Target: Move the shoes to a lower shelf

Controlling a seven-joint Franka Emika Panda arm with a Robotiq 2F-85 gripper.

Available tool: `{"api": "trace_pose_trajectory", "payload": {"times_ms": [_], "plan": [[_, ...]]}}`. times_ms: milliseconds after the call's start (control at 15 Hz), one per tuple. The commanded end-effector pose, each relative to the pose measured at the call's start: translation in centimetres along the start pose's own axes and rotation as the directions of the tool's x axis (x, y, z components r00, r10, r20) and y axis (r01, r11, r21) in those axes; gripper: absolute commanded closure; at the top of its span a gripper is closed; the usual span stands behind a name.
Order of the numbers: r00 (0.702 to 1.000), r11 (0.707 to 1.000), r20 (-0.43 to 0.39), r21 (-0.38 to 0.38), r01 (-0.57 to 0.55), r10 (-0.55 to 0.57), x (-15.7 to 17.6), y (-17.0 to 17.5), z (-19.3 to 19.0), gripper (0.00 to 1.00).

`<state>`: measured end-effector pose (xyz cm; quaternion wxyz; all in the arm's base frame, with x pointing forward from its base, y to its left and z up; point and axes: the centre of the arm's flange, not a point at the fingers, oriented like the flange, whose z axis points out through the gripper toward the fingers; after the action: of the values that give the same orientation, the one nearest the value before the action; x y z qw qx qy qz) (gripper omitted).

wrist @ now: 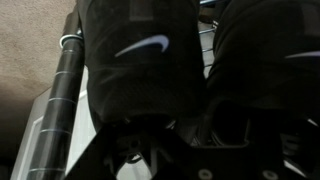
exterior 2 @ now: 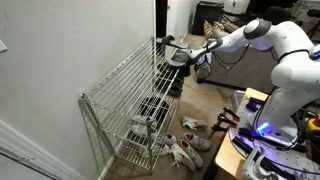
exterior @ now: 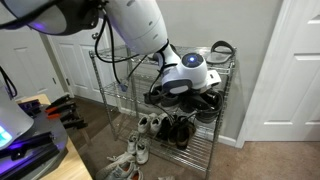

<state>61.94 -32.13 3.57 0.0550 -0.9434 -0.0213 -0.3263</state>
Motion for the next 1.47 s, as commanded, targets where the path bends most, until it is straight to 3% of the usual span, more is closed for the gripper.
{"api": "trace_pose_trajectory", "payload": {"times_ms": [0,467,667,1000,1400], "plan": [[0.999,1.000,-0.033,-0.004,0.004,-0.004,0.0,-0.1,-2.2,0.00],[0.996,1.000,-0.091,-0.010,0.016,-0.016,0.6,0.3,-6.2,0.00],[0.996,0.999,-0.091,0.048,0.023,-0.019,1.1,-0.1,-8.2,0.00],[0.994,0.996,-0.104,0.075,0.041,-0.033,0.6,-1.0,-12.4,0.00],[0.999,0.995,-0.034,0.093,0.031,-0.028,-2.0,-0.6,-16.4,0.00]]}}
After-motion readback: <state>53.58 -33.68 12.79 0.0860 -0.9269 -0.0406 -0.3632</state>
